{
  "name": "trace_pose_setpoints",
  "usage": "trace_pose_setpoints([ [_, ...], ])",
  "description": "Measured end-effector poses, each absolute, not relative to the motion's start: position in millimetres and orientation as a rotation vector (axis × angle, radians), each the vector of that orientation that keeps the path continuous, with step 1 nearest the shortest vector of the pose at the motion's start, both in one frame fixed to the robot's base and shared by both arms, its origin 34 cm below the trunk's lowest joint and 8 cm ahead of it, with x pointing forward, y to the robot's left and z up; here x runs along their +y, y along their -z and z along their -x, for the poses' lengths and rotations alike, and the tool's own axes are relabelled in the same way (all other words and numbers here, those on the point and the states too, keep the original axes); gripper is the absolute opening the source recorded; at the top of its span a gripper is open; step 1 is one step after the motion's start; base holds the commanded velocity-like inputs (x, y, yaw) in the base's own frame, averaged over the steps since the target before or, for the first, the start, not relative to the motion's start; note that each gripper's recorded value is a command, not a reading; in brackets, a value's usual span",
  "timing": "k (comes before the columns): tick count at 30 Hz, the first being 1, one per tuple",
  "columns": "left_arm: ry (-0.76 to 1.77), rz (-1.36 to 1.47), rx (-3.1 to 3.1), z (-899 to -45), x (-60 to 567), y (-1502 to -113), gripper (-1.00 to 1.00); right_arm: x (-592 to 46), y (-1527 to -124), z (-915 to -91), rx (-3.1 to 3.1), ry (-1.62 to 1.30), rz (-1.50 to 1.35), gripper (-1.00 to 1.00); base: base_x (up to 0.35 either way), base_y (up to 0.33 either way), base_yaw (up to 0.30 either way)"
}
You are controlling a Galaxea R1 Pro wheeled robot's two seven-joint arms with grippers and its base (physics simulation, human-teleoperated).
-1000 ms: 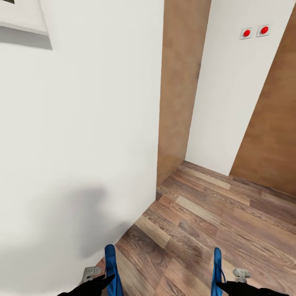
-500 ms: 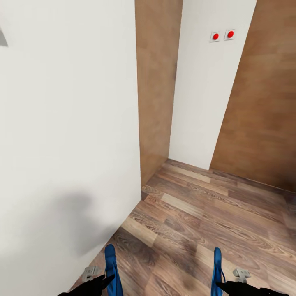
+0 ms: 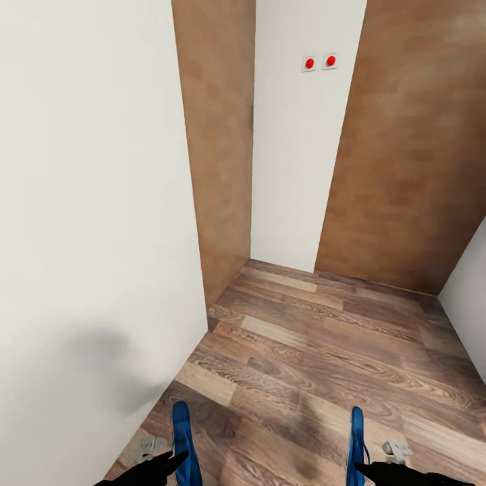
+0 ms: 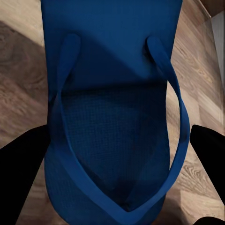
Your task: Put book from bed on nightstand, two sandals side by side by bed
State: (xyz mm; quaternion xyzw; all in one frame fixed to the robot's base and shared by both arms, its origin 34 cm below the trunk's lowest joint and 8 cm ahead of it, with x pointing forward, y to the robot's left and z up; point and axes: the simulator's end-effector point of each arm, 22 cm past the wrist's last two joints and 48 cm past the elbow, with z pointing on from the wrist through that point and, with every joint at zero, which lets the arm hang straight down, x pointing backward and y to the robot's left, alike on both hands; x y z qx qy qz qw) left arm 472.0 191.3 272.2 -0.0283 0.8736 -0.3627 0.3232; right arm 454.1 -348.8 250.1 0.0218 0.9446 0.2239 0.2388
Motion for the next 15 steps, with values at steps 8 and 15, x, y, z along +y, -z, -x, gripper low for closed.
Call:
trace_pose_setpoints([
  [8, 0.952, 0.074, 2.291, -472.4, 191.3, -272.5, -1.00, -348.7, -250.1, -454.1, 2.587, -0.614, -0.059, -1.00, 0.000, 0.000, -0.285],
  [15, 0.952, 0.074, 2.292, -472.0, 191.3, -272.3, -1.00, -348.7, -250.1, -454.1, 2.587, -0.614, -0.059, -1.00, 0.000, 0.000, -0.285],
])
